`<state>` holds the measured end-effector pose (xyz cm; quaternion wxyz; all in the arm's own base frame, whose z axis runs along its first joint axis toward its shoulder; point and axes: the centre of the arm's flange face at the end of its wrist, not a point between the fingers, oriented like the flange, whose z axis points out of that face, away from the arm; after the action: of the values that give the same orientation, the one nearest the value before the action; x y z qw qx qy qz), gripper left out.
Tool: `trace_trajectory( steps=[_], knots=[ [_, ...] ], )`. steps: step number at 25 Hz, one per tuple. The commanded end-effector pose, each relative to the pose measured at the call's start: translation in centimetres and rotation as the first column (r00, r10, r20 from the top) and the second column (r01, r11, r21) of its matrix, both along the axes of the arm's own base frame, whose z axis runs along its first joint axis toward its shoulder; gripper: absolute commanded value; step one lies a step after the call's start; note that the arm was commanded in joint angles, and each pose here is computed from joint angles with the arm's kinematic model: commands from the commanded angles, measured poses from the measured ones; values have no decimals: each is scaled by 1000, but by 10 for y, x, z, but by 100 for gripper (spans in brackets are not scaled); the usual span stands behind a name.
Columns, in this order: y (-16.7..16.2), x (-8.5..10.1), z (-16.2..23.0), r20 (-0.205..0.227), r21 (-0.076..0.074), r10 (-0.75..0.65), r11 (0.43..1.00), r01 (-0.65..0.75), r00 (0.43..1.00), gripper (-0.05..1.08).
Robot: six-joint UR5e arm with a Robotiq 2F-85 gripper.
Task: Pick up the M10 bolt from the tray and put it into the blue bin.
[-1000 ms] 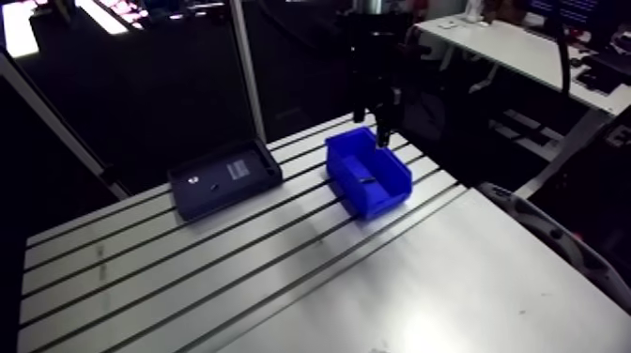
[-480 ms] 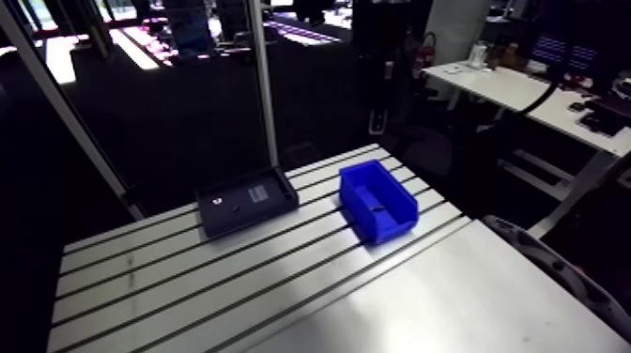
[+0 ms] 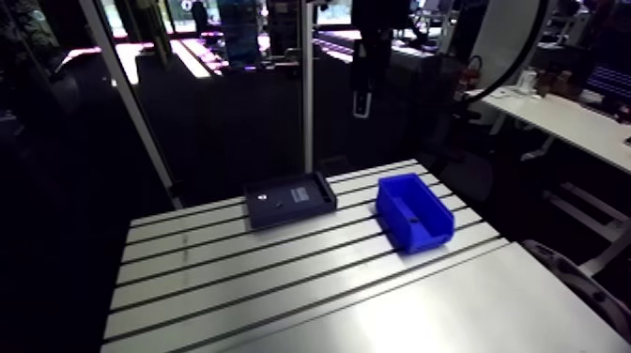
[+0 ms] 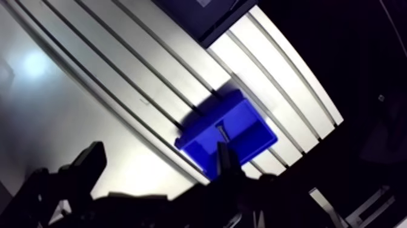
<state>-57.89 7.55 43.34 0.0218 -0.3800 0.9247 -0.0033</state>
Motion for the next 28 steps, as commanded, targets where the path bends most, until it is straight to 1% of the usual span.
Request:
trace_trajectory(
  steps=[1,3,4,7,8,9,10,13,18,19,20,22,23,24,25,26,28],
  knots=[
    [-163,2,73,-90,-35,-604,796,604,792,1],
    [-166,4,79,-88,-36,-662,749,662,744,1],
    [-169,6,85,-91,-39,-683,730,682,725,1],
    [-170,9,98,-88,-42,-741,671,740,666,1],
    [-169,8,103,-93,-48,-763,646,762,640,1],
    [-169,8,106,-93,-50,-773,633,773,627,1],
    [-169,9,109,-94,-52,-778,627,778,621,1],
    [-168,10,119,-93,-49,-788,615,787,609,1],
    [-164,14,127,-92,-40,-799,599,800,594,1],
    [-163,16,129,-94,-44,-800,597,801,592,1],
    [-162,16,129,-95,-41,-801,596,802,591,1],
    [-162,18,131,-94,-28,-801,596,802,592,1],
    [-162,19,130,-88,-19,-801,596,803,593,1],
    [-161,19,128,-83,-7,-801,596,803,594,1],
    [-161,21,128,-85,3,-800,596,803,594,1],
    [-160,21,127,-83,10,-800,596,803,594,1],
    [-160,23,127,-84,16,-799,596,803,595,1]
  ],
)
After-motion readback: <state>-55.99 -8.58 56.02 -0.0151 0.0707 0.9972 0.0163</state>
